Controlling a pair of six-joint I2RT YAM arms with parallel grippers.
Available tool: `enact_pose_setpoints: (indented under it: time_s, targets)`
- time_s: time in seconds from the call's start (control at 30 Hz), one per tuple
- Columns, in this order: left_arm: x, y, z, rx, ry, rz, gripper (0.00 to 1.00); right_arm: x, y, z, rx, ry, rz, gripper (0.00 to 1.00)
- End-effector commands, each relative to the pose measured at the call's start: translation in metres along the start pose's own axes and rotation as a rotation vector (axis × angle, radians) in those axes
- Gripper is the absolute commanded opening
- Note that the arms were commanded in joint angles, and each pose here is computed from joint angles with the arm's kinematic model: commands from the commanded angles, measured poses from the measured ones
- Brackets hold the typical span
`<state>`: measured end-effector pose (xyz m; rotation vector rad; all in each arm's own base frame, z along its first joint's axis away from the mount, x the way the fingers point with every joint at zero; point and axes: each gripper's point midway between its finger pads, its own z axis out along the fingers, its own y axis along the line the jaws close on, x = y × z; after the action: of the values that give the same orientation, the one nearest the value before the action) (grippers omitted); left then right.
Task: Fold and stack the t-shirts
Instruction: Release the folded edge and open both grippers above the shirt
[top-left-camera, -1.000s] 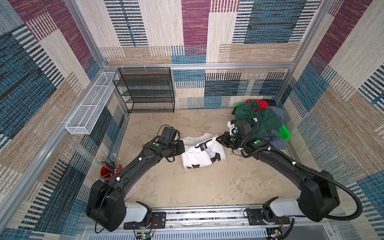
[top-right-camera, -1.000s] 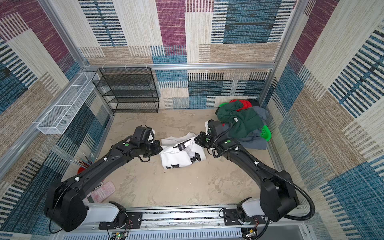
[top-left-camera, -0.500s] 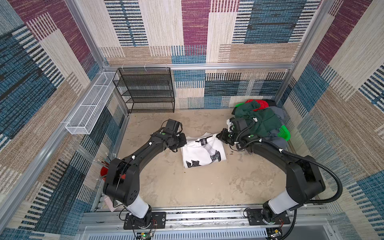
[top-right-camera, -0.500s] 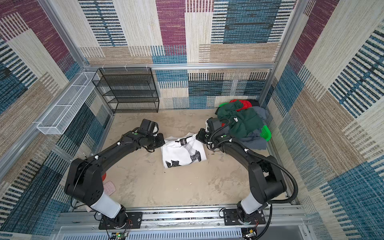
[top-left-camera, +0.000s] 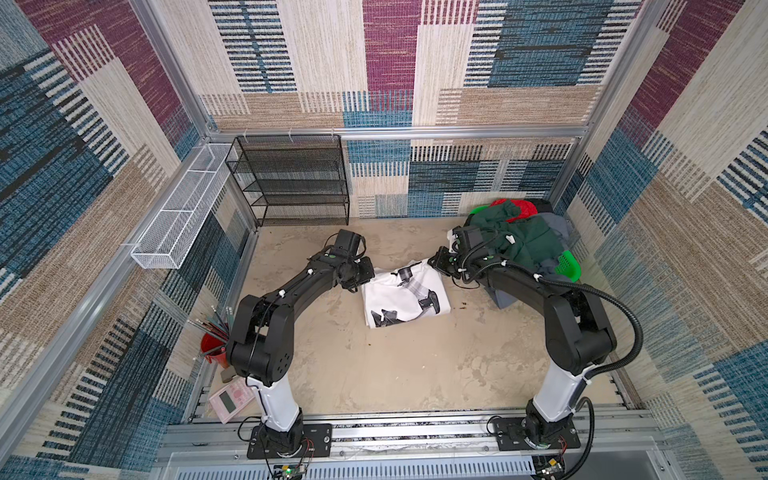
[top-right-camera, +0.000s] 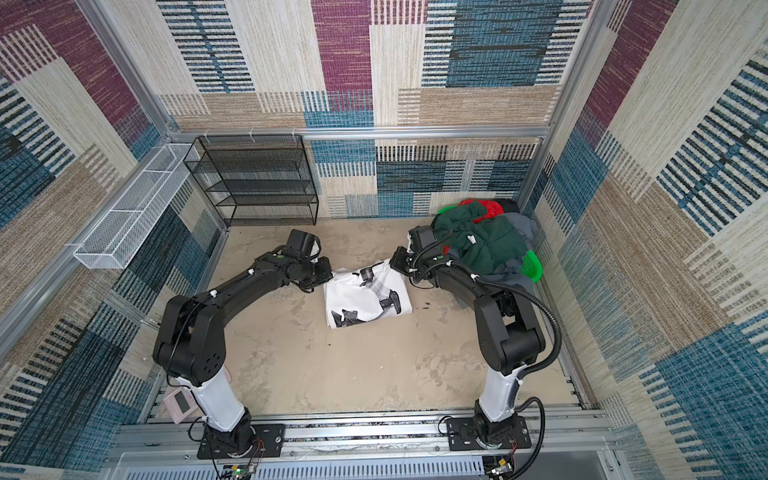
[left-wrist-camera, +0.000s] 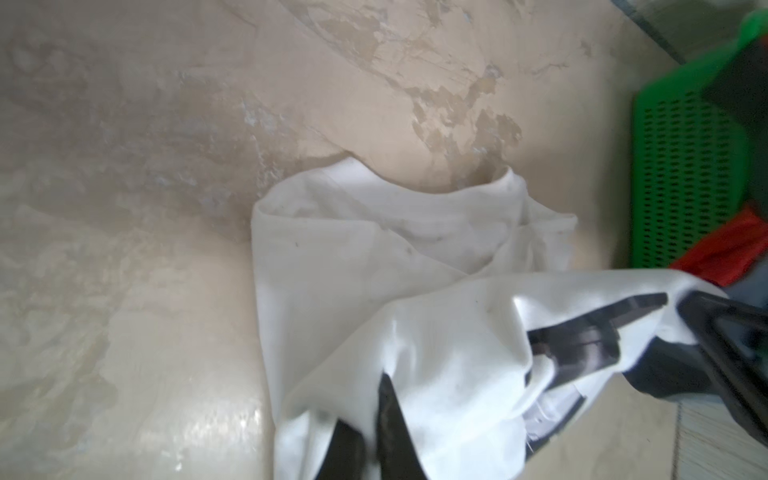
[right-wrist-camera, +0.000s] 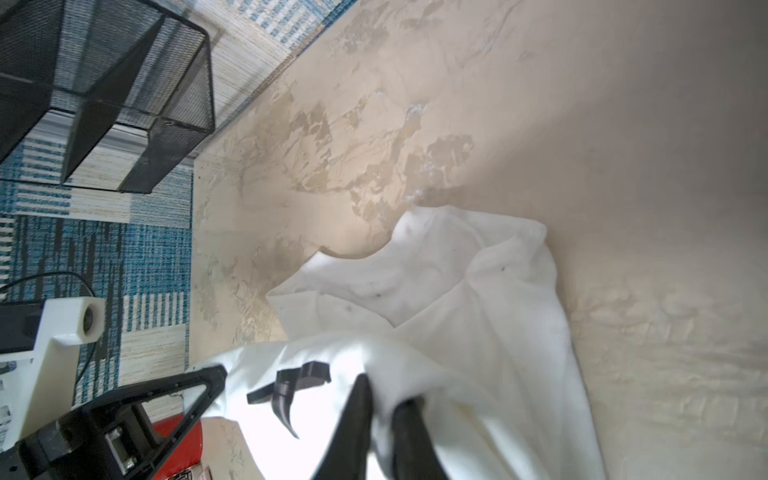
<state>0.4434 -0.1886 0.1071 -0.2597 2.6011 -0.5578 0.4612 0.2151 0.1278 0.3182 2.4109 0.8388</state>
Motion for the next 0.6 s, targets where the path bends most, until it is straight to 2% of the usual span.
enact_pose_setpoints:
  time_s: [0.0,0.07,0.1,0.13,0.17,0.27,0.43,0.5,0.57]
  targets:
    - [-0.043,-0.002,0.019,-0.009,-0.059,0.089,0.59,-0.023,-0.006,0.016,-0.012,-0.050,-0.048,0.75]
    - [-0.055,-0.004,0.020,-0.046,-0.038,0.121,0.72,-0.031,-0.009,0.025,-0.006,-0.028,-0.085,0.93]
    - [-0.059,-0.005,0.017,-0.051,-0.047,0.131,0.78,-0.036,-0.014,0.027,0.028,-0.026,-0.103,0.98]
    - [-0.060,-0.006,0.013,-0.048,-0.057,0.138,0.96,-0.038,-0.019,0.027,0.065,-0.025,-0.126,1.00]
    - [-0.060,-0.006,0.008,-0.047,-0.066,0.148,0.98,-0.039,-0.021,0.024,0.084,-0.029,-0.148,0.99]
    - [-0.053,0.003,-0.008,-0.078,-0.105,0.149,0.98,-0.036,-0.027,0.007,0.116,-0.056,-0.185,0.99]
    - [-0.021,0.013,-0.028,-0.038,-0.124,0.127,0.98,-0.019,-0.033,-0.010,0.125,-0.041,-0.187,1.00]
    - [-0.005,0.017,-0.033,-0.022,-0.111,0.108,0.98,-0.012,-0.029,-0.011,0.098,-0.017,-0.198,0.94]
    - [0.012,0.014,-0.037,0.010,-0.103,0.092,0.98,-0.004,-0.023,-0.012,0.081,0.012,-0.222,0.80]
